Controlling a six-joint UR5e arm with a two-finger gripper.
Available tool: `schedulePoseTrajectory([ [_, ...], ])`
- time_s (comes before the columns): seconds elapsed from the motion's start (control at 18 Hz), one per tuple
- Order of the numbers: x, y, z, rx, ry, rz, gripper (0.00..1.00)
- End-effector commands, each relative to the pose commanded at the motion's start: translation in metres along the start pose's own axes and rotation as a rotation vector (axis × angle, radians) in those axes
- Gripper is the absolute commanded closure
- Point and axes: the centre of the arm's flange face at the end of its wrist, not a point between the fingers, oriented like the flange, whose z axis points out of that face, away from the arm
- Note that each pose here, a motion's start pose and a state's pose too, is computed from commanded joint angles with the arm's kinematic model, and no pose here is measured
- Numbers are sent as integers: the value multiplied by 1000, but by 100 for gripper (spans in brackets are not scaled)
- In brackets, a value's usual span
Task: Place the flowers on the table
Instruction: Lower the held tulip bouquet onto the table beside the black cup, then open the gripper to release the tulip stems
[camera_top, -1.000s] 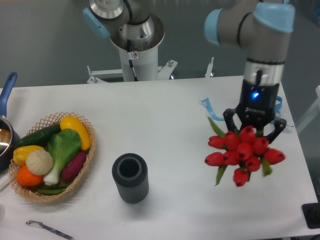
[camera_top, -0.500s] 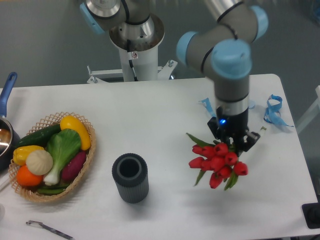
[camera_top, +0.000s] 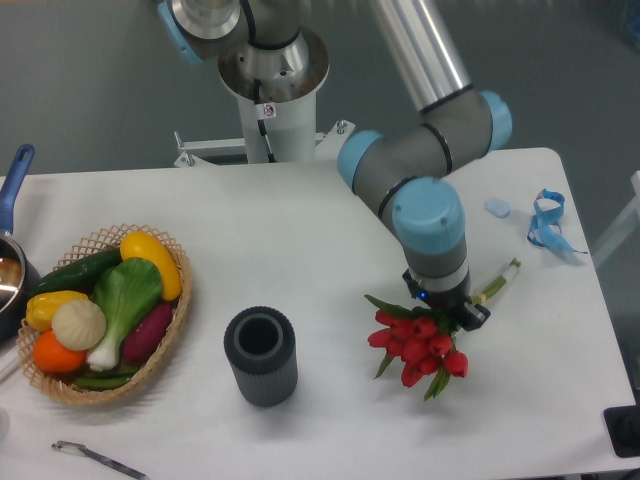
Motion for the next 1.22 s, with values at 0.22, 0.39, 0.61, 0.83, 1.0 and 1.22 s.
schedulePoseTrajectory([
  [0.22, -1, -4, 4, 8, -3, 1, 60],
  [0.39, -8, -4, -7, 20, -32, -5, 36],
  [0.61, -10, 1, -38, 72, -71, -15, 0],
  [0.83, -29, 29, -97, 255, -129, -71, 0],
  [1.0, -43, 68, -115, 311, -145, -122, 0],
  [1.22, -46, 131, -138, 374, -154, 20, 0],
])
